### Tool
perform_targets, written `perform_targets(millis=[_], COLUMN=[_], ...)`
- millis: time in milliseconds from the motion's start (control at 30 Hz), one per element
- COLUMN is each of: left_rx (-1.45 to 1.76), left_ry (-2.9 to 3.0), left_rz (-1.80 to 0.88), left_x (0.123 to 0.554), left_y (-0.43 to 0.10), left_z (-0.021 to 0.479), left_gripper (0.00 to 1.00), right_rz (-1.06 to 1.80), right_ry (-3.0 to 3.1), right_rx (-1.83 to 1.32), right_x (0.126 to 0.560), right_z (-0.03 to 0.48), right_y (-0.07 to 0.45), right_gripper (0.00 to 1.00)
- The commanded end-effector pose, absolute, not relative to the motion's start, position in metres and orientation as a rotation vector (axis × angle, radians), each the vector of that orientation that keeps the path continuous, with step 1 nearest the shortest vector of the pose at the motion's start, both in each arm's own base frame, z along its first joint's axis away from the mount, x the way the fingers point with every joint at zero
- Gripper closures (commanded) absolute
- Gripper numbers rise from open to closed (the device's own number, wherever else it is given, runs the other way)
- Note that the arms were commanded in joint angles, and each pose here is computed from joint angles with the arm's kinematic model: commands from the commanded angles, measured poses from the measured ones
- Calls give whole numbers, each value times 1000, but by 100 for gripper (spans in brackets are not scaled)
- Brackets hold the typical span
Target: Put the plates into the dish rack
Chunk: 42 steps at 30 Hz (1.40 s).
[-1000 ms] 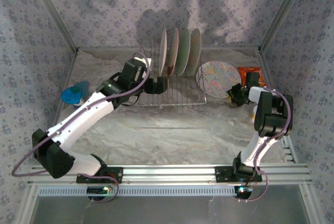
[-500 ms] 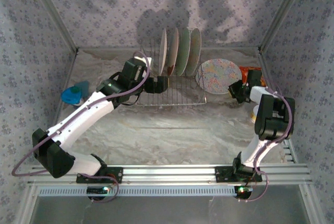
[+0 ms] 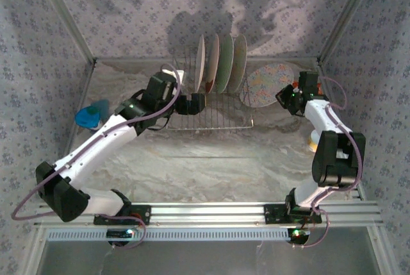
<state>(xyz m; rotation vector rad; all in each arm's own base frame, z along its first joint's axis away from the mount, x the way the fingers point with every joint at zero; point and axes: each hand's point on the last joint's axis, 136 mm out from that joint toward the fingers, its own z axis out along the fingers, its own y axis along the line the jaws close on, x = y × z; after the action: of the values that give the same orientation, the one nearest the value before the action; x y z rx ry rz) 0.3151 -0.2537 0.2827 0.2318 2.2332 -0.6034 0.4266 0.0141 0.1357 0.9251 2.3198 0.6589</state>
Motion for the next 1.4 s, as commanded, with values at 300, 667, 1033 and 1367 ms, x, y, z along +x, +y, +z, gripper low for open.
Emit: perform_targets(millis=[300,667,1033,1367], left_rx=[24,-296,-691,-879], left_ry=[2206,2218,2314,2439], left_rz=[-841,-1136,-1452,-1595], left_x=[296,262,266,254], left_y=[-287,-403,-471,-513], left_z=[306,323,300,284], left_gripper=[1,1,1,1], right_rz=[598,597,651,708], right_ry=[2343,2276,2252,2244], right_rx=[863,929,1029,1051], right_x=[406,387,355,344], right_z=[177,215,212,207], right_y=[14,-9,-27,-23], right_gripper=[100,100,100,100])
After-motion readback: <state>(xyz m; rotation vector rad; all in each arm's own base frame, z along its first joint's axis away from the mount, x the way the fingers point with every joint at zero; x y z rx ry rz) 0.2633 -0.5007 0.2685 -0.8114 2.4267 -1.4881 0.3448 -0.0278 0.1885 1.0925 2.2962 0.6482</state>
